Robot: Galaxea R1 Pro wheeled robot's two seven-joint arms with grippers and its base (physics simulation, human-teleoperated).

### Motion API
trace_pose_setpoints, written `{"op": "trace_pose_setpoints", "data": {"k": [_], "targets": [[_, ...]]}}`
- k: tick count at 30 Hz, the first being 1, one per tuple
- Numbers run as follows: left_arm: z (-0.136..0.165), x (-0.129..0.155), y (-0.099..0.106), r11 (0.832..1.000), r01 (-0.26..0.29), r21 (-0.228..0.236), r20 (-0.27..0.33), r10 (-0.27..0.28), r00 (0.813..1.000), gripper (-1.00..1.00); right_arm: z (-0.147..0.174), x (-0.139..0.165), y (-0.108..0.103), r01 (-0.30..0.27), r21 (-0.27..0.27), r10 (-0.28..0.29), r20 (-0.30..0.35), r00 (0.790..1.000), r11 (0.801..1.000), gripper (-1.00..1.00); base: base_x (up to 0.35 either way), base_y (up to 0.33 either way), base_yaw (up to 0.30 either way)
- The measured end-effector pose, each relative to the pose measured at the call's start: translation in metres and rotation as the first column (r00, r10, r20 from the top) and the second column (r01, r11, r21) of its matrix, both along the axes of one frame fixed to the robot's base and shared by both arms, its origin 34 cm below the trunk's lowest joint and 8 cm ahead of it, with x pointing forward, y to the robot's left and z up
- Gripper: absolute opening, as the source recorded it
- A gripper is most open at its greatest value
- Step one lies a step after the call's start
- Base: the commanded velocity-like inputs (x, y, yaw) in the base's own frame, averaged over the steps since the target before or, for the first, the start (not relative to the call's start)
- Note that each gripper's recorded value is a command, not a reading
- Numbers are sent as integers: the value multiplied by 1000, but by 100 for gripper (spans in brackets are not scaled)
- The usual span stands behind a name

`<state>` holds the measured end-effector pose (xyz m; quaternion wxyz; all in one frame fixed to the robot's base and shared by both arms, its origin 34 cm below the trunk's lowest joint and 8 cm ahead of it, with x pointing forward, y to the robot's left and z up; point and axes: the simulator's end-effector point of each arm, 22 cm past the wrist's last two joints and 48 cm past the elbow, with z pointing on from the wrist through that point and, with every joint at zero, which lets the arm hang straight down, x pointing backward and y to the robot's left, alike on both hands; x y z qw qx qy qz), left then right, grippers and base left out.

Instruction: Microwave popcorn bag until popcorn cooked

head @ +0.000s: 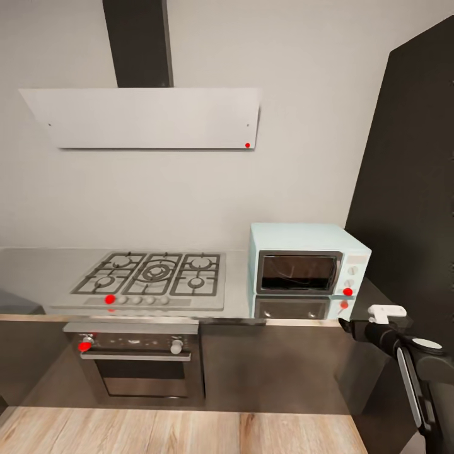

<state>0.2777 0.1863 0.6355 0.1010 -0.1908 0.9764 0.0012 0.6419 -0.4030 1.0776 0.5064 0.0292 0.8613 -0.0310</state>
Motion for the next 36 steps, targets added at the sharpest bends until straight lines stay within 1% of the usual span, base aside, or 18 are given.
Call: {"op": "trace_pose_setpoints", "data": {"k": [6, 10, 25, 35, 36], "targets": [[0, 0, 0, 1000, 8, 0, -2, -8, 1000, 100, 1, 1, 0, -3, -2, 3, 7, 1000, 1000, 100, 52, -269, 0], [0, 0, 0, 1000, -1, -2, -2, 1, 1000, 100, 1, 2, 5, -12, 2, 12, 8, 1000, 1000, 100, 105, -279, 0], [0, 1, 0, 1000, -5, 0, 5, 5, 1000, 100, 1, 1, 1, -3, -1, 3, 7, 1000, 1000, 100, 110, -275, 0], [0, 2, 3, 1000, -7, 4, 8, 7, 1000, 100, 0, 1, 2, -5, 2, 5, 8, 1000, 1000, 100, 21, -32, 0], [0, 2, 3, 1000, -7, 5, 8, 7, 1000, 100, -11, 7, -1, -7, -6, 7, 11, 1000, 1000, 100, 0, 0, 0]]}}
